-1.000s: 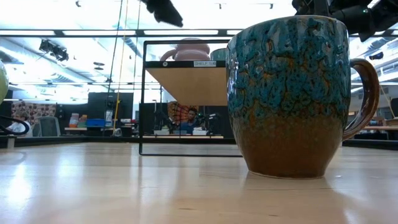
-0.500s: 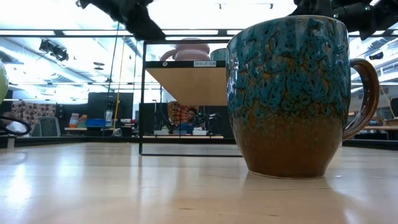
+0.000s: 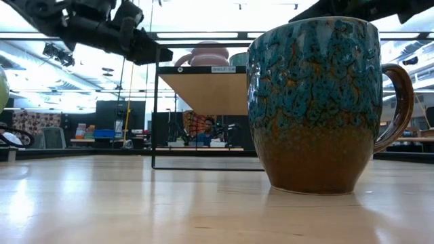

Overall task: Place coffee mugs
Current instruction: Put the blue brown mug on the shelf

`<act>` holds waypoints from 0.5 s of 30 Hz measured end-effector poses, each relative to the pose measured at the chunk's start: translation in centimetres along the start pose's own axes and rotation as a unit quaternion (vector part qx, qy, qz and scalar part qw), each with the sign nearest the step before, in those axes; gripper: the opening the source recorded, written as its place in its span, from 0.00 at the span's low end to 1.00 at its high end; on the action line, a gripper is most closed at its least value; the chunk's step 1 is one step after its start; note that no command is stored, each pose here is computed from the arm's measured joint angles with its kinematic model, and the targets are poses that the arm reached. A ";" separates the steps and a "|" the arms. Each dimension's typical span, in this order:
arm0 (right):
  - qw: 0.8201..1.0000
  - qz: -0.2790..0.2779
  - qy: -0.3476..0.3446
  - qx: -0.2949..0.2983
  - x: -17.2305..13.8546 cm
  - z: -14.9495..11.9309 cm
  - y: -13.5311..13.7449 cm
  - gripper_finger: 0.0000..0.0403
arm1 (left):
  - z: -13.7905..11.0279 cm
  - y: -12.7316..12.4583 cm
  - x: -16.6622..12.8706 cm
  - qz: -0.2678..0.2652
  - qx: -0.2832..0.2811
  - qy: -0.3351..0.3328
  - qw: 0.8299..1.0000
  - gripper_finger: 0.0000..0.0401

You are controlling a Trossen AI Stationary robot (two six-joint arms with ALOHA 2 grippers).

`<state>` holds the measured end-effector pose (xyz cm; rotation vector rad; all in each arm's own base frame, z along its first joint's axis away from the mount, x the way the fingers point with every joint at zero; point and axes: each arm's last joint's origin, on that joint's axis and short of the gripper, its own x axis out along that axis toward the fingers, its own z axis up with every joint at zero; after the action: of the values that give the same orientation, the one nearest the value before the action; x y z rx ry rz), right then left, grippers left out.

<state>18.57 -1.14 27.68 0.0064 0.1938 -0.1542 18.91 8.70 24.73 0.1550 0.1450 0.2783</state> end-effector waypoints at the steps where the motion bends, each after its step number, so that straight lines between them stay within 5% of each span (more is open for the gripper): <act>1: 1.000 0.001 0.000 0.003 0.0 0.0 0.2 0.60 | -0.4 -0.1 -0.1 0.001 0.001 -0.006 1.000 0.51; 15: 0.997 0.044 0.052 0.046 1.4 -0.8 3.5 0.60 | -3.9 -1.0 -1.0 0.002 -0.073 -0.030 0.997 0.51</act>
<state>20.35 2.12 26.61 0.1143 0.2896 -0.0752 17.61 8.00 20.90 0.0195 0.0650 0.2864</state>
